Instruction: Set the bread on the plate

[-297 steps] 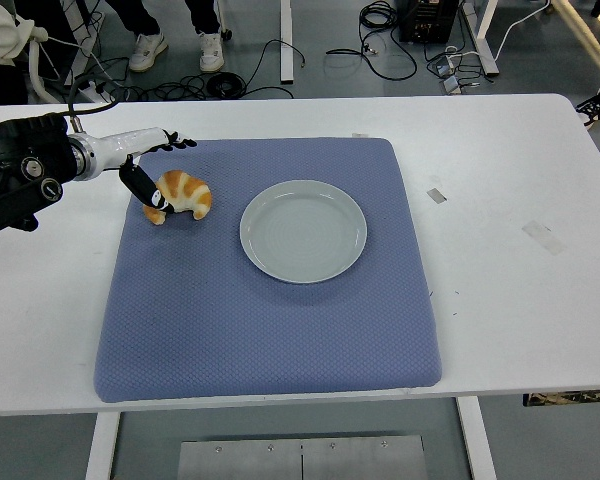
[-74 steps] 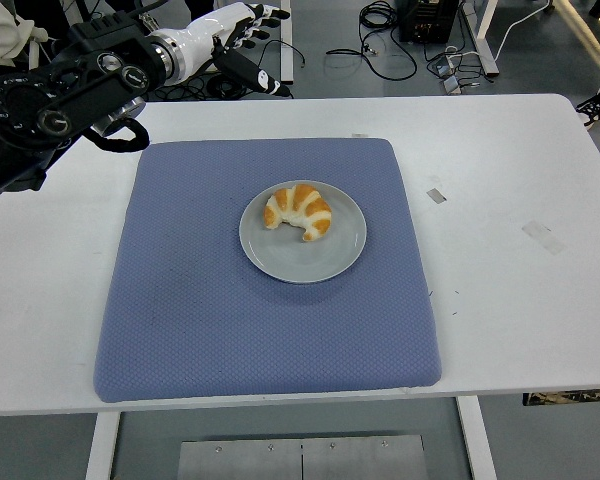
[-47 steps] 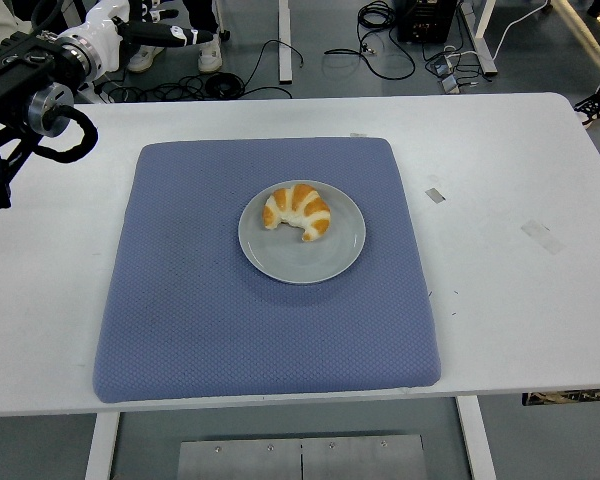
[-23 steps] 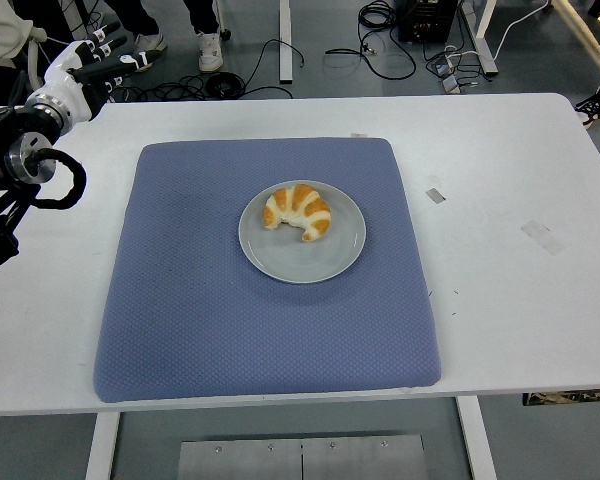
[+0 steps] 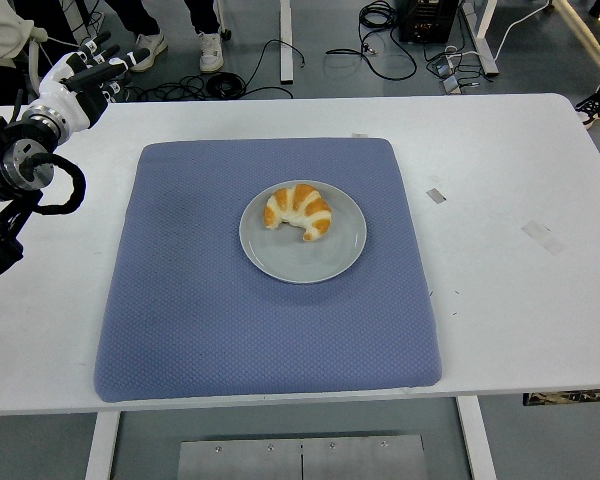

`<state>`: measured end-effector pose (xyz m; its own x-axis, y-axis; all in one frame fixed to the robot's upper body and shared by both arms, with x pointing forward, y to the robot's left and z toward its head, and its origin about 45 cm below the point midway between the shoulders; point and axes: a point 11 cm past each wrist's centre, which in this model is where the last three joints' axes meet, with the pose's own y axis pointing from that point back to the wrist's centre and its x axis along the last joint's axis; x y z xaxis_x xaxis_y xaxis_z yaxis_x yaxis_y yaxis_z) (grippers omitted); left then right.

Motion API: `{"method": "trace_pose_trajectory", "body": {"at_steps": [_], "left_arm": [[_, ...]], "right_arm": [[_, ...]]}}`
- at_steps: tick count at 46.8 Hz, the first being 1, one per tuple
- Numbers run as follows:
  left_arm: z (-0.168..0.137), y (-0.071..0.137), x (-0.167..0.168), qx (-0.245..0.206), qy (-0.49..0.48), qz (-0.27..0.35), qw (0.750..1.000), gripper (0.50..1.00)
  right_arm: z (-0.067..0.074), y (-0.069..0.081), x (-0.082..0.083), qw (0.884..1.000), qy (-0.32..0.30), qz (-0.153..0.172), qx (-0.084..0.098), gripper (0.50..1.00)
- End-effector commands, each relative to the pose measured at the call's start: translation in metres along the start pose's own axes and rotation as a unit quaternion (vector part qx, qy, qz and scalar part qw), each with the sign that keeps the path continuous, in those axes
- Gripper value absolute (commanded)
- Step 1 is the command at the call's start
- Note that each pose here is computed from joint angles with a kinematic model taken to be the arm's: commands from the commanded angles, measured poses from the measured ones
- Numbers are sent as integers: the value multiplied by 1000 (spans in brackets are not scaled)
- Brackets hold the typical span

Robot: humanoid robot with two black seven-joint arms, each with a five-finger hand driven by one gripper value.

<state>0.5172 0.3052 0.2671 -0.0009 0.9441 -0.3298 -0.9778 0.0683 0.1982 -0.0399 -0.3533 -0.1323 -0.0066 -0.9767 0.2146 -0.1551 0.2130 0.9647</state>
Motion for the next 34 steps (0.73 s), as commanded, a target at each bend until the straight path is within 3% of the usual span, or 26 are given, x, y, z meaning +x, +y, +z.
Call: {"method": "trace_pose_trajectory", "body": {"at_steps": [1, 20, 34], "left_arm": [[-10, 1, 2, 9, 12, 3, 1000, 981], [-70, 4, -22, 50, 45, -14, 998, 983], [-74, 5, -24, 51, 47, -16, 997, 983]], "right_arm": [[-1, 0, -1, 1000, 0, -2, 1, 1000], [1, 0, 2, 1000, 1, 3, -2, 1000], [4, 1, 2, 1000, 2, 3, -3, 1000]]}}
